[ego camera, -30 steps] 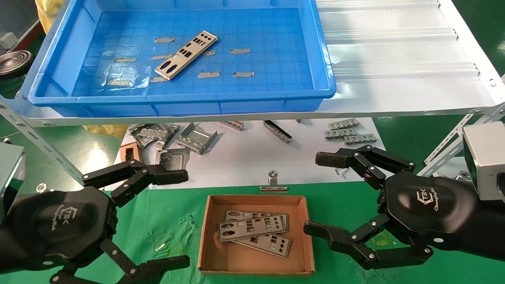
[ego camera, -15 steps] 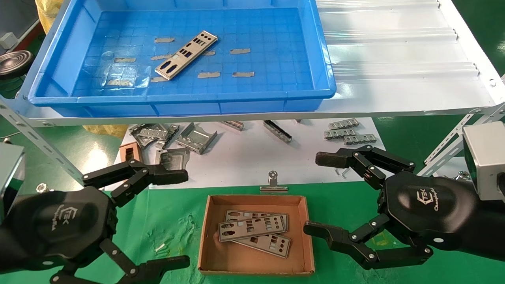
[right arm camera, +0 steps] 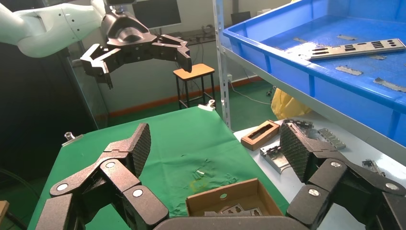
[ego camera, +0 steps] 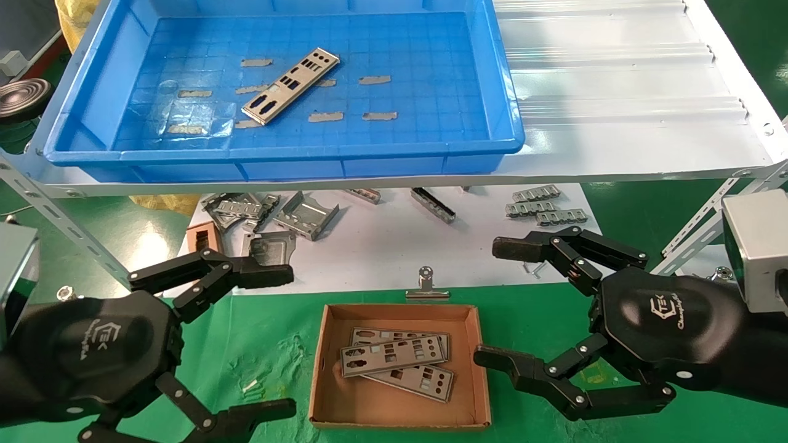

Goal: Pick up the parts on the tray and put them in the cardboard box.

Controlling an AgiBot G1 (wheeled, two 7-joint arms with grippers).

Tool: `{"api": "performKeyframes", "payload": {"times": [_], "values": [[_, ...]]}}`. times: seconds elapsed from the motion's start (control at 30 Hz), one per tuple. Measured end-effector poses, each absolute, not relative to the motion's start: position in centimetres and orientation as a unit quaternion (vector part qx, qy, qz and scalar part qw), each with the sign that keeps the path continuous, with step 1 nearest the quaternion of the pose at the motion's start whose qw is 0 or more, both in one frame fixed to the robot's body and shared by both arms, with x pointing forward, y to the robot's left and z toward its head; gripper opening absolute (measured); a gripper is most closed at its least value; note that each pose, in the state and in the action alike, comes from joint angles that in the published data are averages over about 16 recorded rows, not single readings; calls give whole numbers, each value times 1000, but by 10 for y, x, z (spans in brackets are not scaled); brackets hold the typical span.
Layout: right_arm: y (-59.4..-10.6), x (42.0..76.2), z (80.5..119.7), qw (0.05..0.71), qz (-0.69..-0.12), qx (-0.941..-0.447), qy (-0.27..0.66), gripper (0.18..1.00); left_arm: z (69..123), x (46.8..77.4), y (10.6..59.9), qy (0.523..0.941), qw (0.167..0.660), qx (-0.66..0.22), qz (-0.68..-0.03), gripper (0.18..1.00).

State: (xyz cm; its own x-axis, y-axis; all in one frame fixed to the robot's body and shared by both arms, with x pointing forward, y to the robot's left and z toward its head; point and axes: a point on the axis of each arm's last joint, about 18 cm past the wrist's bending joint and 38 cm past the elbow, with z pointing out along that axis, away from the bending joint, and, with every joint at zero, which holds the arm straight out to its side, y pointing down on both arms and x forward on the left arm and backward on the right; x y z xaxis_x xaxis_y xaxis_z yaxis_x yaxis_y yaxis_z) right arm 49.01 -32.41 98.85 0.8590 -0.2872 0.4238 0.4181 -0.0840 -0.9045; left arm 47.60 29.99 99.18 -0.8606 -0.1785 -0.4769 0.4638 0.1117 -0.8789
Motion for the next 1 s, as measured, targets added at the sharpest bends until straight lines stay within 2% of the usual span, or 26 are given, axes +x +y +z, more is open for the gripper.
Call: {"api": "performKeyframes", "payload": {"times": [1.0], "values": [[-324,490,989,675,-261,-688,-48,1000,992,476,300,705,244,101,-659,1001]]}}
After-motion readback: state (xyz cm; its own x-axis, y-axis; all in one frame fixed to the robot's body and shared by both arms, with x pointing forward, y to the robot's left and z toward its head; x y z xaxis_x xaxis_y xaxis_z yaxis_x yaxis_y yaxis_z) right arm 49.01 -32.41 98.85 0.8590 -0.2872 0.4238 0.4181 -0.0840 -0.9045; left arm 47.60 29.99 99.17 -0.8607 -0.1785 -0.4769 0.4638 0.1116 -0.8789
